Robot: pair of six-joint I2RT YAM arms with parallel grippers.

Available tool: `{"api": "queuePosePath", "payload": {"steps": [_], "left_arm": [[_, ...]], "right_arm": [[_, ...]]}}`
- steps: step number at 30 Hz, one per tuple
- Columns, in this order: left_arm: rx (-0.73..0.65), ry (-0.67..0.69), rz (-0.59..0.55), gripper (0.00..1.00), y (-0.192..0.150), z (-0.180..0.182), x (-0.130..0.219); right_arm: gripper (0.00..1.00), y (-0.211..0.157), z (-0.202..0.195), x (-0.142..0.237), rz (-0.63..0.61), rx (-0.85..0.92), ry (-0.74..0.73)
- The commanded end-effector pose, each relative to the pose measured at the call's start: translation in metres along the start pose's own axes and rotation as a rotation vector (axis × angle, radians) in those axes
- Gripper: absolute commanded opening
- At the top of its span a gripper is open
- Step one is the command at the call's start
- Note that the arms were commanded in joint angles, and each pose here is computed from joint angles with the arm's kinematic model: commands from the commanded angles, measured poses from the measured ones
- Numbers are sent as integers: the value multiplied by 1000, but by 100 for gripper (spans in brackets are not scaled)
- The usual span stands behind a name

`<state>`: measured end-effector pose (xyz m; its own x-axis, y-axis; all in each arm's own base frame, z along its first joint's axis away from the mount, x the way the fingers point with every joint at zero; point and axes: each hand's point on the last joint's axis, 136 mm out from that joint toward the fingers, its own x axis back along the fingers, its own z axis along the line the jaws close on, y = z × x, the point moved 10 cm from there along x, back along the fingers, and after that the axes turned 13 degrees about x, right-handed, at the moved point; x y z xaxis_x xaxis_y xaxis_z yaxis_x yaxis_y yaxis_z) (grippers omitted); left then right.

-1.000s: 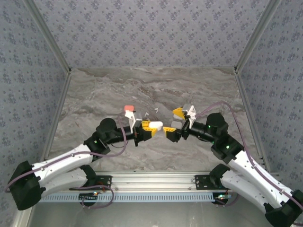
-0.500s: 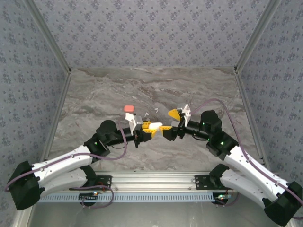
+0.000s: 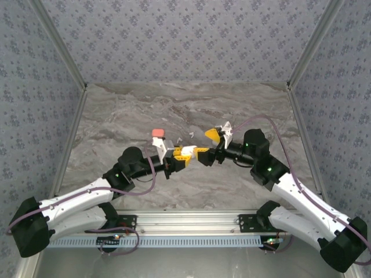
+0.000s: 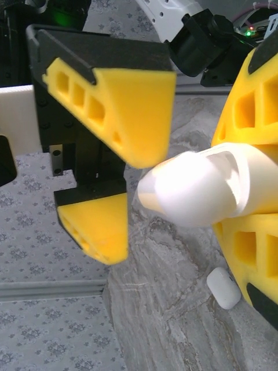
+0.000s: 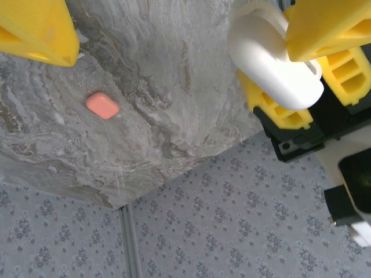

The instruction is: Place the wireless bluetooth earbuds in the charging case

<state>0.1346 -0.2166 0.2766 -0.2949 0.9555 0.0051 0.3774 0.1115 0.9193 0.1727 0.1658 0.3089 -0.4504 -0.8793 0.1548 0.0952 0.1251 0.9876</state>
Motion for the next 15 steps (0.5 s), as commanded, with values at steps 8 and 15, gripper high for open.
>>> {"api": "queuePosePath", "payload": {"steps": [8,15], "left_arm": [[-58,-58,-39,0,11,-11,1],[-68,52,-53,0,2,-2,12]], "right_arm": [[94,16,-10,10,-48,-26,-52],[98,20,-20,29,-56,-105,-128]]}}
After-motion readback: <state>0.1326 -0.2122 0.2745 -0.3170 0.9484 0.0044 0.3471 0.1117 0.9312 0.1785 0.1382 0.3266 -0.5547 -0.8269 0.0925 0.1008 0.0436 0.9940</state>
